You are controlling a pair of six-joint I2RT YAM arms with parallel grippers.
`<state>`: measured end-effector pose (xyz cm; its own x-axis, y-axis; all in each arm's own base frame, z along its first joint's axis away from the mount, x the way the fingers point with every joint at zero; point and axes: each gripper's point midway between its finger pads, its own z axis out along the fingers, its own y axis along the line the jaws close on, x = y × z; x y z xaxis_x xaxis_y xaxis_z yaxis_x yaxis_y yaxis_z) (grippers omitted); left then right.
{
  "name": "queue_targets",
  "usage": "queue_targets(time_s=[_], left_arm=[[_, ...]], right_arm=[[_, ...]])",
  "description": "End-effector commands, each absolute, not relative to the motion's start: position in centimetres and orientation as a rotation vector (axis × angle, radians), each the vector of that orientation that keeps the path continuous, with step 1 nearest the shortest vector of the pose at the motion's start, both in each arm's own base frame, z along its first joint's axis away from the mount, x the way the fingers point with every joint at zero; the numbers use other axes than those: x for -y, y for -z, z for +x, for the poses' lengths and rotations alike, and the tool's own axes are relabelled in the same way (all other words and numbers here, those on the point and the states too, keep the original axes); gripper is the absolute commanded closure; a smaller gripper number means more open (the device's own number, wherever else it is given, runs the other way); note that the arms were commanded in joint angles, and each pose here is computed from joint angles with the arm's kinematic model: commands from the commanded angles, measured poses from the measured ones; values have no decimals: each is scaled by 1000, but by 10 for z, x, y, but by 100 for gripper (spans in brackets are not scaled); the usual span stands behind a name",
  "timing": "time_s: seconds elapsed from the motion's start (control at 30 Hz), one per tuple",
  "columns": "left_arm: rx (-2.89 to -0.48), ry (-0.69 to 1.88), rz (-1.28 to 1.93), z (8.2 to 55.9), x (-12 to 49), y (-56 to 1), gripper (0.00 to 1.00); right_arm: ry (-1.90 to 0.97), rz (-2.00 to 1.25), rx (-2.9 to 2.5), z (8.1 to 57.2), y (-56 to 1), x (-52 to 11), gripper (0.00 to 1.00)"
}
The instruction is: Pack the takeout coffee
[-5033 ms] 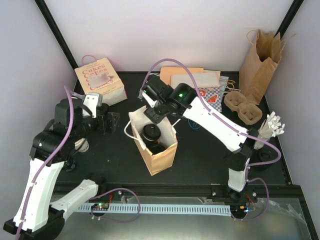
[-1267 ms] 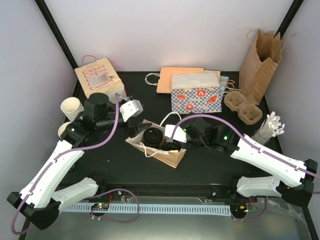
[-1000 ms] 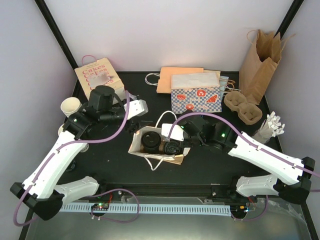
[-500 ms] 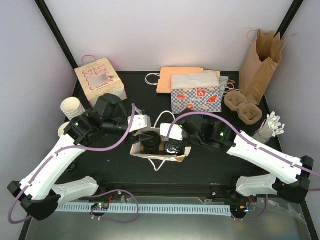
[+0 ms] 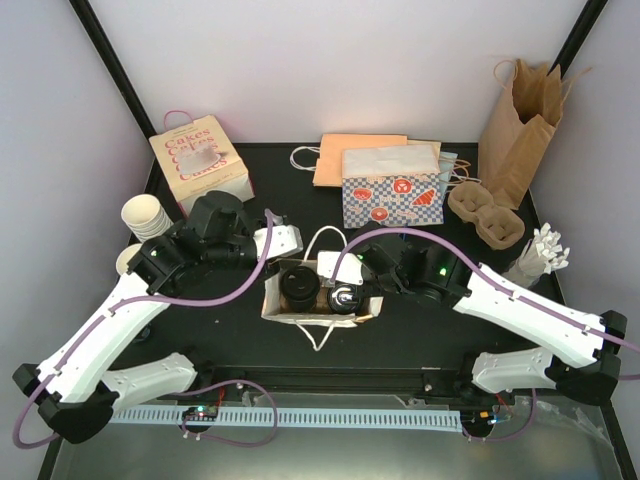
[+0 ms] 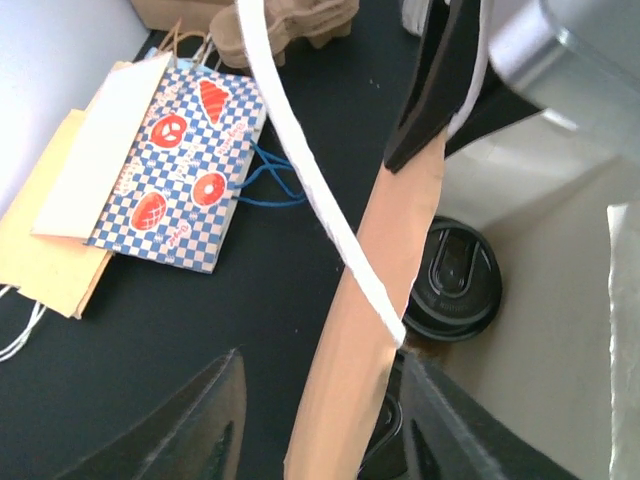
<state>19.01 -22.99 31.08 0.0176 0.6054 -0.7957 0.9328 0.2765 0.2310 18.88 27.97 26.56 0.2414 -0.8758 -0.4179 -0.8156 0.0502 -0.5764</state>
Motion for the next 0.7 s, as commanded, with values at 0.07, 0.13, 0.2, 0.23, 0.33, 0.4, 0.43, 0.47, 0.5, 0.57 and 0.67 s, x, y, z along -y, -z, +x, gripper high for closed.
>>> queue_targets(time_s=[0.07, 0.13, 0.2, 0.23, 0.33, 0.4, 0.43, 0.47, 0.5, 0.57, 0.67], left_arm=[[-1778, 458, 1527, 182, 225, -283, 63], [-1784, 430, 1516, 184, 223, -282, 67], [-1778, 405, 1486, 189, 222, -288, 80], [-1773, 400, 1469, 191, 222, -293, 87], [-1753, 422, 1434, 189, 224, -307, 98], [-1729, 429, 1430, 186, 225, -310, 98], [-1720, 428, 1423, 186, 225, -311, 99], [-1709, 423, 1408, 187, 226, -313, 99], [-1701, 425, 1395, 187, 225, -313, 98], [-1680, 434, 1365, 186, 226, -315, 98], [-1656, 458, 1349, 182, 227, -314, 98]], right_arm=[[74, -1703, -1501, 189, -288, -287, 99], [69, -1702, -1496, 188, -290, -288, 99], [68, -1702, -1491, 188, -291, -289, 99], [66, -1701, -1489, 188, -292, -289, 98], [65, -1694, -1488, 187, -293, -287, 93], [68, -1671, -1496, 188, -297, -285, 88], [63, -1655, -1501, 188, -299, -284, 85], [52, -1633, -1506, 187, -304, -282, 82], [38, -1619, -1516, 186, -308, -280, 78], [10, -1592, -1538, 180, -317, -276, 67], [-14, -1570, -1566, 169, -324, -270, 49]])
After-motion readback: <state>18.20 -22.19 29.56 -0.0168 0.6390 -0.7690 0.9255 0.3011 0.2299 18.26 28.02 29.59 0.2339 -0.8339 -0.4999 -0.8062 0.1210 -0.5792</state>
